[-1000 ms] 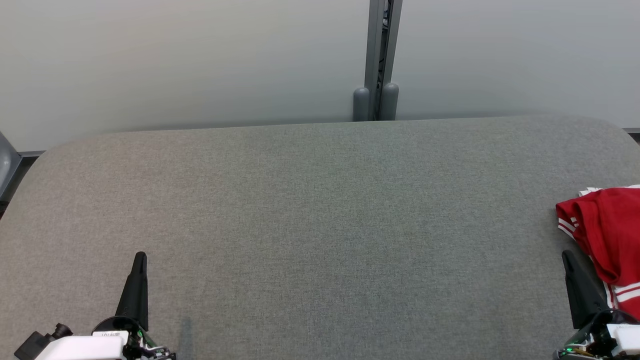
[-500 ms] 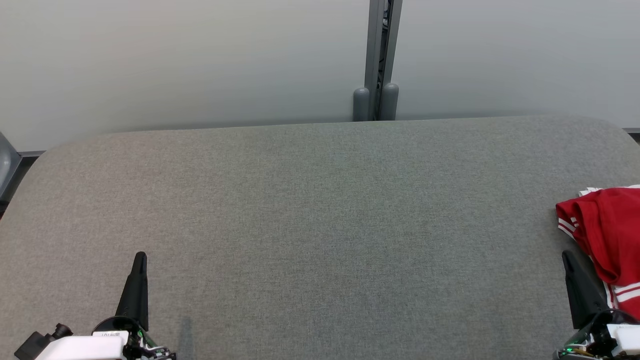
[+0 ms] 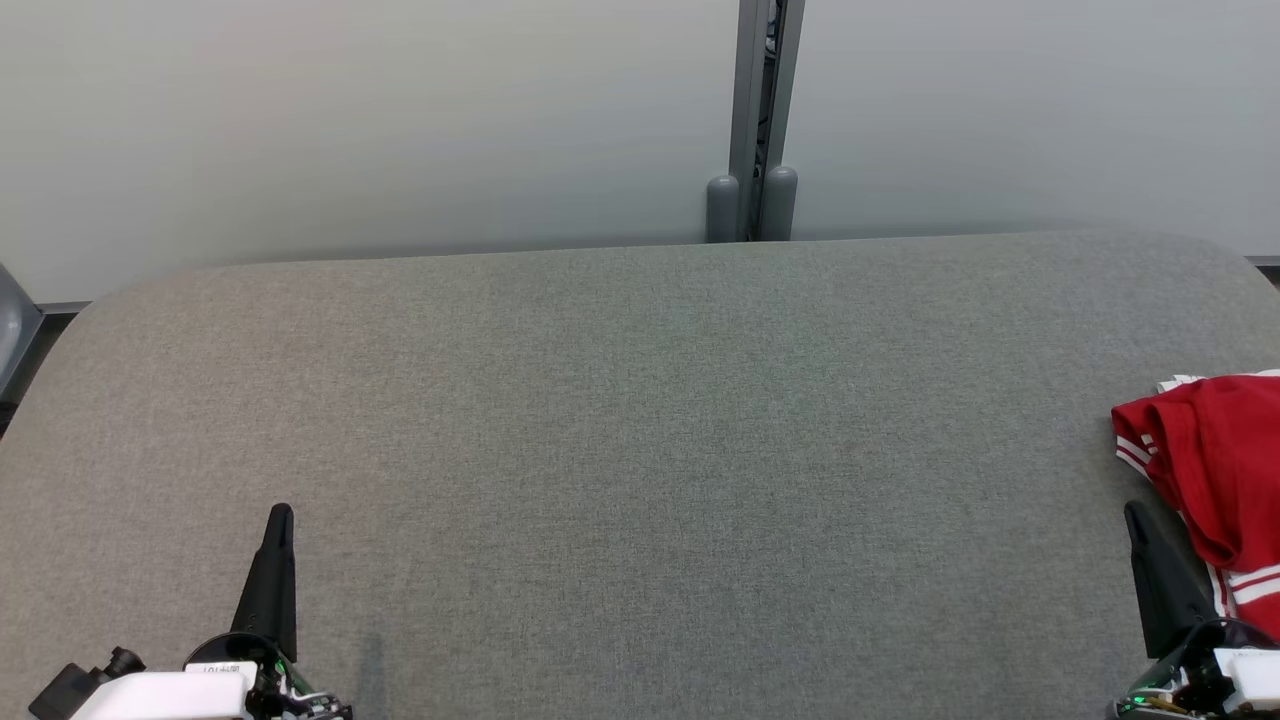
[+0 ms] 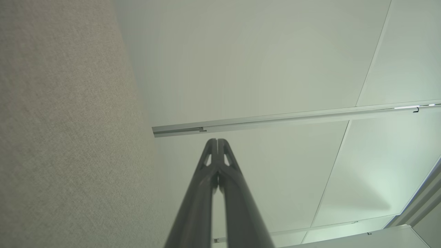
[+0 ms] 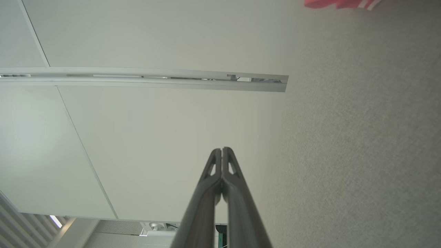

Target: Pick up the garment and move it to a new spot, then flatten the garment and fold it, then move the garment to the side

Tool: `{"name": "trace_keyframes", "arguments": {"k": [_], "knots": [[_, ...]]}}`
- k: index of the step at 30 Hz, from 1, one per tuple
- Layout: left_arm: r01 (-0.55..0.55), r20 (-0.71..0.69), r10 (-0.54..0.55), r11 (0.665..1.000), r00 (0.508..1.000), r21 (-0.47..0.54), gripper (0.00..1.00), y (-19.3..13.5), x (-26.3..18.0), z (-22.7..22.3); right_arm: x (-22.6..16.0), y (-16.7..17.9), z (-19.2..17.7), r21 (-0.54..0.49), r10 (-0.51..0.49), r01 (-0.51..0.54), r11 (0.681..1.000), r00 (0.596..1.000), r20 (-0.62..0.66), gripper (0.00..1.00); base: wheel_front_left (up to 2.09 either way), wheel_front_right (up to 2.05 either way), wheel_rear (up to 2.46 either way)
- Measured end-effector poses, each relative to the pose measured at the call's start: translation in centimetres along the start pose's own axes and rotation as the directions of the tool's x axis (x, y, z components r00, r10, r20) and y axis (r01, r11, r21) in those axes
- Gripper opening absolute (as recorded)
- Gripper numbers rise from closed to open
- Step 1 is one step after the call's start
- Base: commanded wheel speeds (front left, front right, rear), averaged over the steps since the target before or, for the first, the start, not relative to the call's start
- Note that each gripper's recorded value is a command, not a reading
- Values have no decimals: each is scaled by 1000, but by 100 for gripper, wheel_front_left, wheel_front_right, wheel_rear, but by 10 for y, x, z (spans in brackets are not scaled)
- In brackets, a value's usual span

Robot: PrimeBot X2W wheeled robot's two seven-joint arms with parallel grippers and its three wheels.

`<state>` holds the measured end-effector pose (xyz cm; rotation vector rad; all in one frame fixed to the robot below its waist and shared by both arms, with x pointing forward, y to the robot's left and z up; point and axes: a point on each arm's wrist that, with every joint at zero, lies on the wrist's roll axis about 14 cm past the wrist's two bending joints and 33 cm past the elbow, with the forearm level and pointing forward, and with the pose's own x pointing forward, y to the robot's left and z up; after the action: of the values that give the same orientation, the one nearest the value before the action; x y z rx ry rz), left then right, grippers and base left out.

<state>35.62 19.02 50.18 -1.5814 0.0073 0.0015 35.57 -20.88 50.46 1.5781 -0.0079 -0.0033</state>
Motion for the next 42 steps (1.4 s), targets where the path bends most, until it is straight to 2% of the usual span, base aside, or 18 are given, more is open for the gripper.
{"name": "trace_keyframes", "arguments": {"k": [42], "knots": [[0, -3, 0, 1000, 1000, 2, 0, 0, 0, 0, 0, 0, -1, -2, -1, 1, 1000, 1000, -3, 0, 0, 0, 0]]}}
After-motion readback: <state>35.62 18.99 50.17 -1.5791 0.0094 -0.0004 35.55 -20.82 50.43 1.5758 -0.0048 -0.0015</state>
